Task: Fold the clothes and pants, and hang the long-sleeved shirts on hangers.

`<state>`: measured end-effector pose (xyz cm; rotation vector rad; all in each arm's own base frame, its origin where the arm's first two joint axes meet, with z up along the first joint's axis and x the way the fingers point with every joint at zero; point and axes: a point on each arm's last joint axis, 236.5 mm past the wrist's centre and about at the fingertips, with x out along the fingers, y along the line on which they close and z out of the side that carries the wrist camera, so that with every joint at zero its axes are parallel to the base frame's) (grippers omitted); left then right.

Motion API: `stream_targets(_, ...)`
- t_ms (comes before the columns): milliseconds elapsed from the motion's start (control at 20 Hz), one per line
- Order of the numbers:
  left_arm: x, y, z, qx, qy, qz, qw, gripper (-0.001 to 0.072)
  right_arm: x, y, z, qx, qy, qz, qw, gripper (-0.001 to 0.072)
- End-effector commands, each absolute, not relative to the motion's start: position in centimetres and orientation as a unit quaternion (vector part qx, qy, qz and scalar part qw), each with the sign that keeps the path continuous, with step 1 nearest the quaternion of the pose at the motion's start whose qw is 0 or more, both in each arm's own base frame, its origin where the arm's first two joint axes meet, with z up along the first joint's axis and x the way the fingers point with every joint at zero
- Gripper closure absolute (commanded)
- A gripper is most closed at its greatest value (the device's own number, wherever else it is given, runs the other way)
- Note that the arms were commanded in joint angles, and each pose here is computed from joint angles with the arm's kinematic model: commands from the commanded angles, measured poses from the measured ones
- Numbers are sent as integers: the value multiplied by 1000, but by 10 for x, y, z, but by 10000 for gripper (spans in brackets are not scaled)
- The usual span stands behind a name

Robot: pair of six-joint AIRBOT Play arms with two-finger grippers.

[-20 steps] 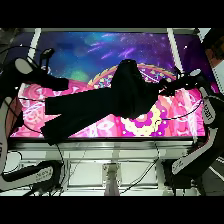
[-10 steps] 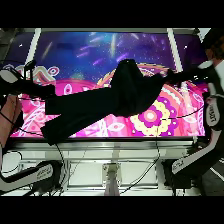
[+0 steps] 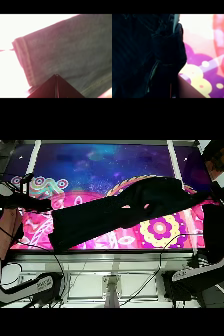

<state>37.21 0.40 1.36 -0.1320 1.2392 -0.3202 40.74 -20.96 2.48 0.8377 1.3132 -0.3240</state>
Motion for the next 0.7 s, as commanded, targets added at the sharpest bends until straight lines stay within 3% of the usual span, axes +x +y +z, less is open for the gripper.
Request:
stream_targets(0,340,-11,10,25,599,-258,758,697,399,-207,25,353,609,-145,695,684)
stream_targets(150,313,-34,-1,106,604,-352,708,672,415,-186,25,317,613,-113,714,685)
stream_targets(250,298,-51,-14,149,609,-390,674,390,422,-176,25,310,613,-104,719,684)
stream_targets(300,293,-57,-20,177,609,-404,660,309,424,-173,25,308,614,-101,720,684)
stream_targets(500,321,-103,-33,274,534,-439,669,276,432,-165,28,310,605,-80,729,685)
stream_targets(650,332,-126,-49,377,477,-482,631,265,433,-164,29,311,604,-78,729,685)
